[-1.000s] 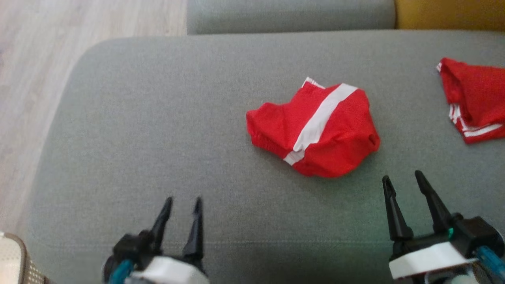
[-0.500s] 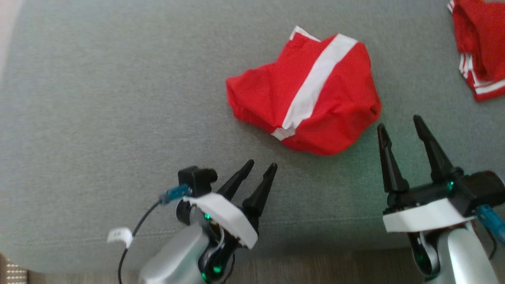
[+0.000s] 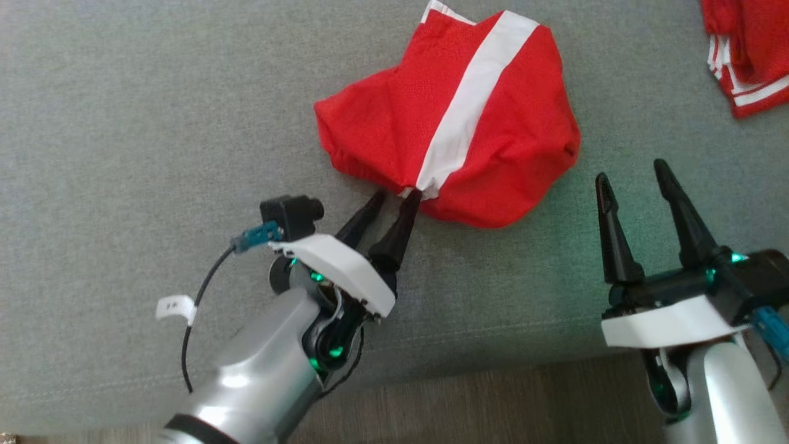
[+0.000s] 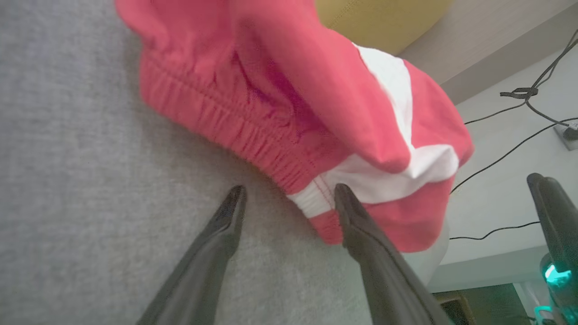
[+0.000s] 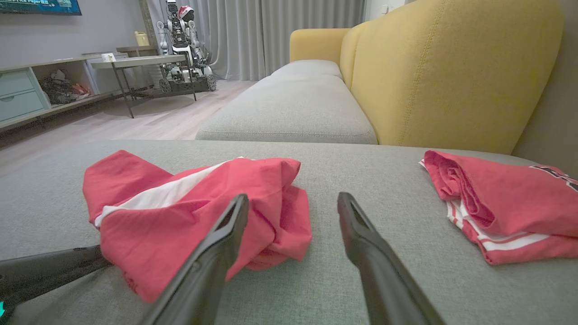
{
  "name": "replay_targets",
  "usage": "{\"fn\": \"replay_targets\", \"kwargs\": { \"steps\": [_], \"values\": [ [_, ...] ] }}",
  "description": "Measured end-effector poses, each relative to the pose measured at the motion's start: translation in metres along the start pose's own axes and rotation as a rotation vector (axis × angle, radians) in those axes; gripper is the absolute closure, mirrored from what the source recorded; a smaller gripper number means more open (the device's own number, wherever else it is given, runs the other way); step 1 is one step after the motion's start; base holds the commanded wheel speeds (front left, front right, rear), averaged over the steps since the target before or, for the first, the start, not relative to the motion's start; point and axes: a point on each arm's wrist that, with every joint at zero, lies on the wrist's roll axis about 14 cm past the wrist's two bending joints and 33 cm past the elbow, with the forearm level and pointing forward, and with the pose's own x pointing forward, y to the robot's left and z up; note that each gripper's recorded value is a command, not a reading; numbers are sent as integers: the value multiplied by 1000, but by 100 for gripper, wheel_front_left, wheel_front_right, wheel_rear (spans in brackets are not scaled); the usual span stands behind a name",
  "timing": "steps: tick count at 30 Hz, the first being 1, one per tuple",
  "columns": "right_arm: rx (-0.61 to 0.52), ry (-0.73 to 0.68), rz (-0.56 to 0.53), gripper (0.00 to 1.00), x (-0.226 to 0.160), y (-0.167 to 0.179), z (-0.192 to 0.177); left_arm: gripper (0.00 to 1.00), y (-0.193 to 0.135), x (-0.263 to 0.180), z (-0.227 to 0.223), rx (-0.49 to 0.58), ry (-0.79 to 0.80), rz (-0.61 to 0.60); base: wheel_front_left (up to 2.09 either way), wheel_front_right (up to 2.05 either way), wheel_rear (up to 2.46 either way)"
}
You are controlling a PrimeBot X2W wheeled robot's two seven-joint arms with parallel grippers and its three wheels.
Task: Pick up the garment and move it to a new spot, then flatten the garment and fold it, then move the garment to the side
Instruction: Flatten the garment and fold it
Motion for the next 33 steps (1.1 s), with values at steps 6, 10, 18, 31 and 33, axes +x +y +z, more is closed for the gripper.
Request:
{"fn": "replay_targets", "kwargs": {
  "steps": [6,10,18,31,33],
  "values": [
    [-8,-18,-6,0,8,-3,4,0,-2,11,1,-21,16,-17,0,0,0],
    [-14,-17,-12,0,8,-6,4,0,-6,13,0,-28,29,-27,0,0,0],
    [-14,-26,-11,0,8,-5,7,100,-22,11,-2,-52,34,-72,0,0,0],
    [7,-68,-12,0,4,-4,23,100,-53,-4,58,107,-150,-181,0,0,0],
    [19,-75,-13,0,2,-4,26,100,-54,-11,75,157,-169,-197,0,0,0]
  ]
}}
